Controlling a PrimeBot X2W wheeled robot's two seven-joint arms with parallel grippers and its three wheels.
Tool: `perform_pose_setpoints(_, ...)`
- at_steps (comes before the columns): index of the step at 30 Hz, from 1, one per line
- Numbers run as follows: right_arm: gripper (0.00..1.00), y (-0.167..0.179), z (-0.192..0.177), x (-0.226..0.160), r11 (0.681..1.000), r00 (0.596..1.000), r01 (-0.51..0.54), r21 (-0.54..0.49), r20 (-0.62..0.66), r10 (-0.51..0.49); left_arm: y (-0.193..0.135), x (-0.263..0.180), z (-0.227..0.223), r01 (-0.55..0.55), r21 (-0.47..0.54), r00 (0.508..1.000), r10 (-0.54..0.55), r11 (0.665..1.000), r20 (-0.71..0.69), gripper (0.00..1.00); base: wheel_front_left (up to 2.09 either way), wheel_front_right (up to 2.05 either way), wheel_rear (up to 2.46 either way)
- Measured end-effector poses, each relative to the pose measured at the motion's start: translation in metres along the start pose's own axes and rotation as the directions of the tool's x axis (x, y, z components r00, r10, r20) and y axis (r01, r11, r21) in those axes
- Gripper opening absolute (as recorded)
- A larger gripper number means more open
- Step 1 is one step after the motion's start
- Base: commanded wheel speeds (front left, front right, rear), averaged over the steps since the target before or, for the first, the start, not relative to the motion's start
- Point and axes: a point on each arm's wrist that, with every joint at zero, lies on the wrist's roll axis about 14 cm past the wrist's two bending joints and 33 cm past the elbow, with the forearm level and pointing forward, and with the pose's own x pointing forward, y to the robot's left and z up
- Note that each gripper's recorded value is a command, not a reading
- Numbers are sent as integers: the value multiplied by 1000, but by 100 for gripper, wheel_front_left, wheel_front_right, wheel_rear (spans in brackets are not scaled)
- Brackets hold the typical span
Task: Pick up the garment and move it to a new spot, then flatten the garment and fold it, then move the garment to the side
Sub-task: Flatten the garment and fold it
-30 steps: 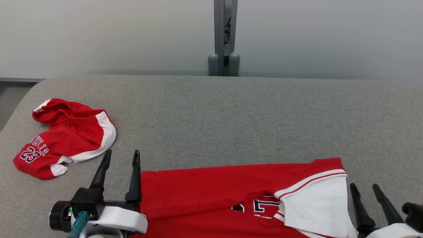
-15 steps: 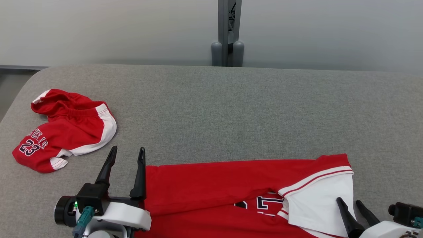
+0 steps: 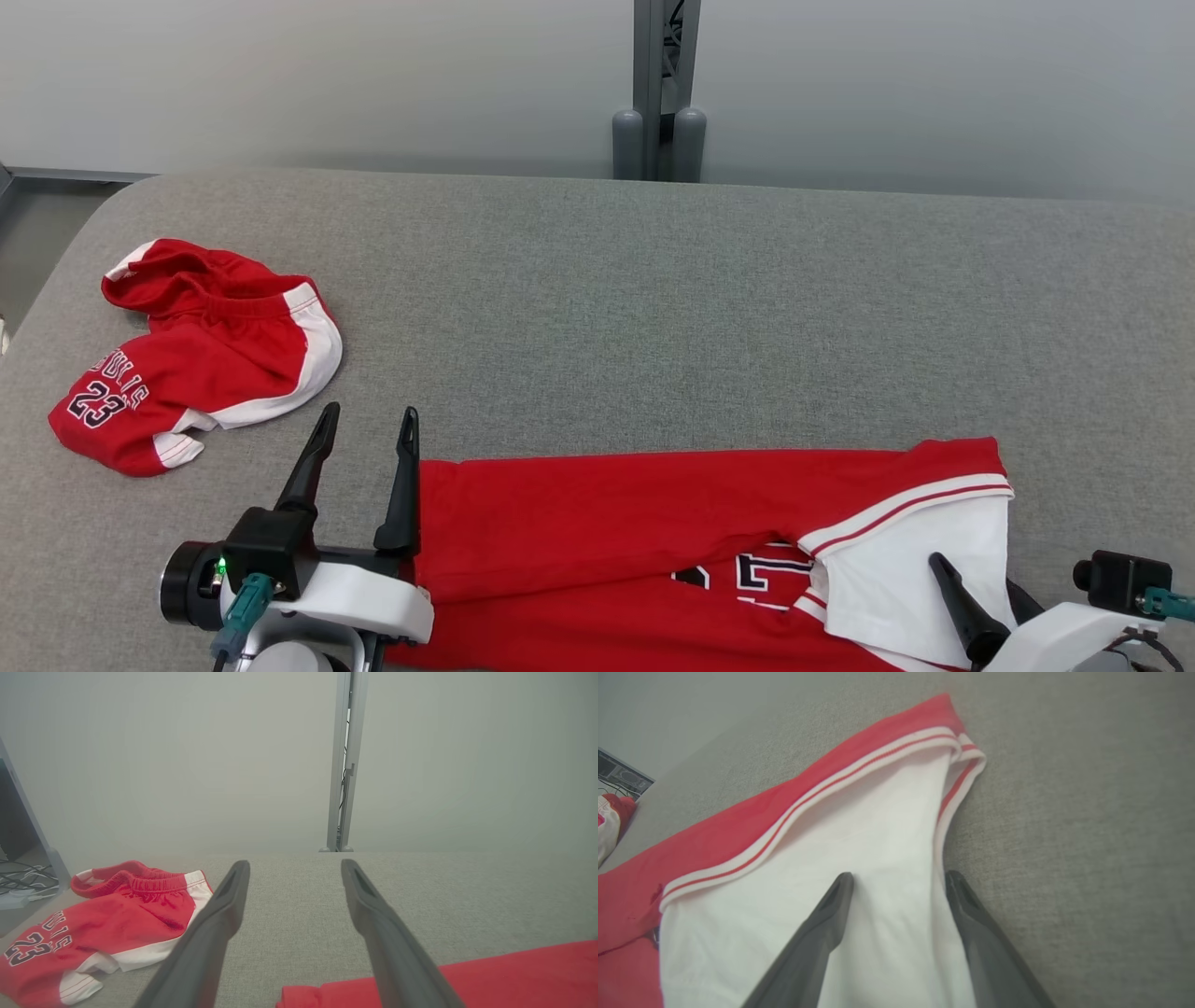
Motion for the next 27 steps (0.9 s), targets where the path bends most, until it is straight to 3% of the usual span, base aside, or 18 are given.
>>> perform_pose_setpoints(1, 90, 3, -1, 1, 1000, 1000, -9, 2, -4, 9, 0, 0, 0, 0, 0, 1000, 0, 1000, 0, 100, 0, 0, 0)
perform_pose_setpoints(3, 5, 8, -1, 2, 1000, 1000, -21, 9, -6, 21, 0, -1, 0, 0, 0, 1000, 0, 1000, 0, 100, 0, 0, 0)
perform_pose_setpoints(4, 0, 9, -2, 2, 1000, 1000, -25, 12, -7, 25, 0, -1, 0, 0, 0, 1000, 0, 1000, 0, 100, 0, 0, 0)
perform_pose_setpoints(12, 0, -1, 5, -2, 1000, 1000, -3, -5, 18, 3, -2, -3, 4, 3, -4, 1000, -2, 1000, 12, 100, 0, 0, 0)
perform_pose_setpoints(20, 0, -36, 32, -11, 995, 996, 75, -61, 62, -71, -6, -4, 5, 13, -11, 1000, -12, 1000, 13, 100, 0, 0, 0)
perform_pose_setpoints(27, 0, -85, 75, -28, 969, 977, 194, -155, 116, -178, -5, -7, 5, 11, -13, 1000, -11, 1000, 12, 100, 0, 0, 0)
